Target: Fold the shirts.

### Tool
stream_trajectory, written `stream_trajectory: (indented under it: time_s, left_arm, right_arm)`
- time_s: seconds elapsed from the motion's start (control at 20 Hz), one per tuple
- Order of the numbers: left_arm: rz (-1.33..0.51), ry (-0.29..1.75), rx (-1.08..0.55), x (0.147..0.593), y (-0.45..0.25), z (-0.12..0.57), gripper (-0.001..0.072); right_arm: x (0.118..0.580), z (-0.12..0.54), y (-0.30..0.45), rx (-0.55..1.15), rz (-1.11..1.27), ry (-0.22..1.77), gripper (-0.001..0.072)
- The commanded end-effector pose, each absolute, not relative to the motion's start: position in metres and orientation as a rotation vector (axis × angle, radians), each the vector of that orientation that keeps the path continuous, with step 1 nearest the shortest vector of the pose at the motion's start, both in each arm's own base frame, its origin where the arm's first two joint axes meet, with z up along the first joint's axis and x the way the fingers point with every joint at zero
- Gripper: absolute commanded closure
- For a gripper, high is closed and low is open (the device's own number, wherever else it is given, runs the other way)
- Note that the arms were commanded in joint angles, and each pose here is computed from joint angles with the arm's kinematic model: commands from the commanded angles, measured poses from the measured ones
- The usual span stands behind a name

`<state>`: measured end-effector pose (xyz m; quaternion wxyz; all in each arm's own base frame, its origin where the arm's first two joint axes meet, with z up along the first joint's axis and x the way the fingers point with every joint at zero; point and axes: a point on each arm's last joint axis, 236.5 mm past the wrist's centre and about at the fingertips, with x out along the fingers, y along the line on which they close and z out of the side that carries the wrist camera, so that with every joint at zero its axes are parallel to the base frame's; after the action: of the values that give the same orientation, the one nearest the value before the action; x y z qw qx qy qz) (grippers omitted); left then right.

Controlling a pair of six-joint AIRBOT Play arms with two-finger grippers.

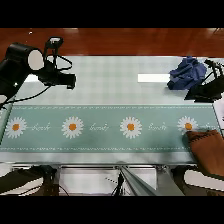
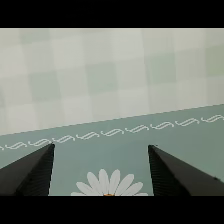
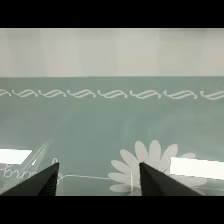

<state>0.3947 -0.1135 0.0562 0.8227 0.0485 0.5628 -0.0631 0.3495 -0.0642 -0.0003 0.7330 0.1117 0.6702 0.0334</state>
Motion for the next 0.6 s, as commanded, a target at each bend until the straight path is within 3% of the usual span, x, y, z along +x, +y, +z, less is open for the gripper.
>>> stream_trajectory:
  time_s: [0.0, 0.35, 0.55]
  left_arm:
    - [-0.135, 1.198, 0.104, 0.395, -0.114, 0.056, -0.0013]
    - [-0.139, 1.170, 0.100, 0.401, -0.116, 0.058, -0.0013]
    - [-0.141, 1.165, 0.098, 0.402, -0.116, 0.059, -0.0013]
  right_arm:
    - [0.363, 0.003, -0.061, 0.279, 0.073, 1.415, 0.0162]
    - [0.380, 0.006, -0.064, 0.292, 0.056, 1.341, 0.0162]
    - [0.432, 0.022, -0.084, 0.318, -0.049, 1.106, 0.0163]
